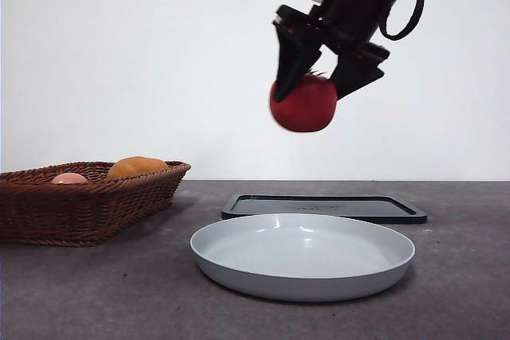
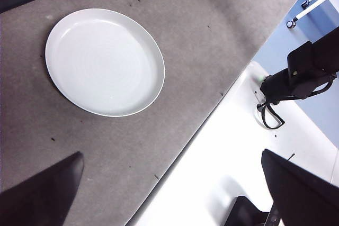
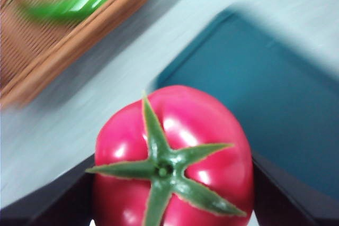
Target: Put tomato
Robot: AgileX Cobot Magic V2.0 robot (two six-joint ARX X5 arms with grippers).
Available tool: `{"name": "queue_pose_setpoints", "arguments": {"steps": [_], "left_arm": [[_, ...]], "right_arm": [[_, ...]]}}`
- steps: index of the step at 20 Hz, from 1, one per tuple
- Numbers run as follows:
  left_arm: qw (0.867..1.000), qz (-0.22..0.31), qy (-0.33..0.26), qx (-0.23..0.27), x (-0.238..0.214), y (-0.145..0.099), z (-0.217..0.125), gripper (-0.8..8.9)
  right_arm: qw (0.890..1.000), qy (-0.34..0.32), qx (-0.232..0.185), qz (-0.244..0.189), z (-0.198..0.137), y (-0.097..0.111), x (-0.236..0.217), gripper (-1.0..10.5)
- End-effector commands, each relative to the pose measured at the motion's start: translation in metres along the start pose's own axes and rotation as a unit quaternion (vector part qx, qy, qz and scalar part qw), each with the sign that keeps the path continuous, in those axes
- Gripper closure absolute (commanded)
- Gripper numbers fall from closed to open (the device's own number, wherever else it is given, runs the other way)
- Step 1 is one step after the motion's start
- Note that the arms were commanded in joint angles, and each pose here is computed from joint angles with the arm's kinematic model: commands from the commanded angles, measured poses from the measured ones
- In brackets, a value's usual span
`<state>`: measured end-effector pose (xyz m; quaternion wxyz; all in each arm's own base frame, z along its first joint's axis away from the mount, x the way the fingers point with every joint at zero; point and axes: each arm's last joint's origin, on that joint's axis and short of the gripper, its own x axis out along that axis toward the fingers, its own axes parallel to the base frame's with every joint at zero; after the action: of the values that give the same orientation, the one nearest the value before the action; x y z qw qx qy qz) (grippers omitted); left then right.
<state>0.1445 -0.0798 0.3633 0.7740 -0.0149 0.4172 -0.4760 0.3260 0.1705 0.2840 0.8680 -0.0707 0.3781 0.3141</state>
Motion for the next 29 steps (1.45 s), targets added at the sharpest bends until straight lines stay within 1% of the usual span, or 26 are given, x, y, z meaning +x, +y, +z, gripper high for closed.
{"name": "queue_pose_setpoints", "arguments": {"steps": [1,3,6,10,13,16,17,18,20,21,23,25,27,29], "left_arm": [[1.0,-0.004,-0.008,0.014,-0.003,-0.002,0.005,2.2],[1.0,-0.004,-0.008,0.014,-0.003,-0.002,0.005,2.2],[1.0,-0.004,-0.008,0.014,-0.003,-0.002,0.005,2.2],[1.0,-0.004,-0.008,0.014,-0.003,-0.002,0.005,2.2],[1.0,-0.004,-0.008,0.014,-0.003,-0.002,0.005,2.2],[1.0,-0.004,-0.008,0.014,-0.003,-0.002,0.005,2.2],[1.0,-0.004,-0.008,0.013,-0.003,-0.002,0.005,2.2],[1.0,-0.004,-0.008,0.013,-0.003,-0.002,0.005,2.2],[1.0,-0.004,-0.008,0.014,-0.003,-0.002,0.005,2.2],[1.0,-0.004,-0.008,0.013,-0.003,-0.002,0.005,2.2],[1.0,-0.004,-0.008,0.014,-0.003,-0.002,0.005,2.2],[1.0,-0.004,-0.008,0.014,-0.003,-0.002,0.005,2.2],[1.0,-0.004,-0.008,0.014,-0.003,-0.002,0.005,2.2],[1.0,-0.004,-0.008,0.014,-0.003,-0.002,0.005,2.2]], "right_arm": [[1.0,0.006,0.008,-0.014,0.005,-0.021,0.021,6.9],[0.999,0.011,0.022,-0.025,0.007,-0.04,0.042,6.9],[0.999,0.029,0.034,-0.031,0.003,-0.059,0.075,6.9],[0.998,0.043,0.038,-0.032,-0.006,-0.07,0.11,6.9],[0.997,0.053,0.041,-0.033,-0.012,-0.073,0.119,6.9],[0.997,0.061,0.043,-0.032,-0.014,-0.072,0.119,6.9],[0.996,0.065,0.043,-0.031,-0.014,-0.072,0.119,6.7],[0.996,0.064,0.044,-0.031,-0.014,-0.072,0.119,6.2],[0.996,0.064,0.047,-0.031,-0.014,-0.072,0.119,4.8],[0.996,0.063,0.047,-0.032,-0.013,-0.072,0.118,4.3],[0.997,0.057,0.046,-0.032,-0.01,-0.071,0.114,4.3],[0.997,0.042,0.046,-0.034,-0.002,-0.068,0.101,4.3],[0.998,0.027,0.042,-0.035,0.009,-0.063,0.077,4.3],[0.999,0.014,0.039,-0.034,0.02,-0.054,0.043,4.3]]}}
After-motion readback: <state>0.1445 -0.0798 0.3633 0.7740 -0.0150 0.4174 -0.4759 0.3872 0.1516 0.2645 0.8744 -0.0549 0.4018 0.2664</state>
